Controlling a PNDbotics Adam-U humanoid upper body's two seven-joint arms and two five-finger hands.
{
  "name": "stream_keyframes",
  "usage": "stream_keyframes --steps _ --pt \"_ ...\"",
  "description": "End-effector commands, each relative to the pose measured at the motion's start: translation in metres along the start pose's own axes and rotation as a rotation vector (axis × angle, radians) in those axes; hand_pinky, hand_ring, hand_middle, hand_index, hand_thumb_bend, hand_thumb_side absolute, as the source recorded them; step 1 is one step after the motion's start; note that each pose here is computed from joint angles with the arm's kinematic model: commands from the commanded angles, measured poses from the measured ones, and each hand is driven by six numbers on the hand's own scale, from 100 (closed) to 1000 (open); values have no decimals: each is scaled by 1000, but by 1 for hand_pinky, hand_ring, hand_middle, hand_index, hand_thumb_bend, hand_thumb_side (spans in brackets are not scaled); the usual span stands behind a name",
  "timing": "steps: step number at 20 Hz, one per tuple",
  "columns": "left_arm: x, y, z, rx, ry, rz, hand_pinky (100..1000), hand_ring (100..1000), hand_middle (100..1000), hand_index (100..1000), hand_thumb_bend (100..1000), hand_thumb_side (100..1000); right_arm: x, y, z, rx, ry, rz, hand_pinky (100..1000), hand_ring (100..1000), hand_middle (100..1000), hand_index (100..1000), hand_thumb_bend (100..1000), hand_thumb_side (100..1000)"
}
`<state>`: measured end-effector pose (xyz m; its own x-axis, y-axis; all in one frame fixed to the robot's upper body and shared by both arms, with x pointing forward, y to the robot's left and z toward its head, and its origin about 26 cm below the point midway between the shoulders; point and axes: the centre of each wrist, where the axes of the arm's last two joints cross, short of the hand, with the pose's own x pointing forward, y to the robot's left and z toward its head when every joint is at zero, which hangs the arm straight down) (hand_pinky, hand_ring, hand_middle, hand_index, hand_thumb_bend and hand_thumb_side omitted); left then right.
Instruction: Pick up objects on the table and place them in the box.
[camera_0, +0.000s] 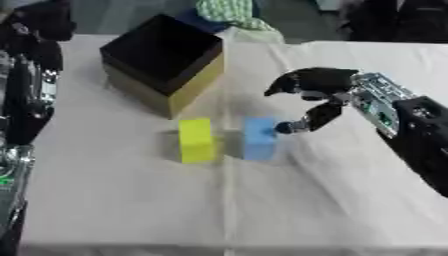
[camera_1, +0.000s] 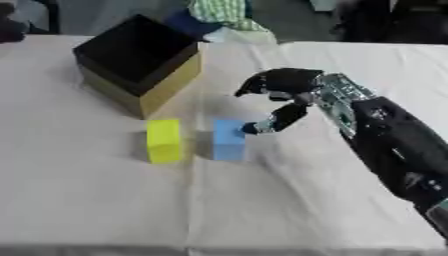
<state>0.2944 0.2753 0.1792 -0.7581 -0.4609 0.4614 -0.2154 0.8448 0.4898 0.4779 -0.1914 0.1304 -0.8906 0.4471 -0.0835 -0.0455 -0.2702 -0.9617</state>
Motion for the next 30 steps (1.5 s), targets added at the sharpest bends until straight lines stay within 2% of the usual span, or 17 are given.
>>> stream_keyframes --steps 1,9,15,24,30 --pt "4 4 -4 -7 -26 -13 758 755 785 829 131 841 -1 -10 -3 -7 0 23 897 915 847 958 455 1000" --pt "4 5 -5 -10 -26 -19 758 755 786 829 130 844 10 -10 -8 17 -21 55 901 915 850 960 441 1000" --pt "4 4 -5 -12 -26 -19 758 755 786 829 129 845 11 -8 -5 53 0 61 900 912 845 959 435 1000" --pt "3 6 -4 -16 -14 -30 757 755 786 829 130 844 -4 -31 11 -73 39 88 885 890 802 944 371 1000" --pt "3 6 -2 -25 -3 -33 757 756 787 829 130 846 -9 -27 18 -128 34 58 884 891 800 944 351 1000"
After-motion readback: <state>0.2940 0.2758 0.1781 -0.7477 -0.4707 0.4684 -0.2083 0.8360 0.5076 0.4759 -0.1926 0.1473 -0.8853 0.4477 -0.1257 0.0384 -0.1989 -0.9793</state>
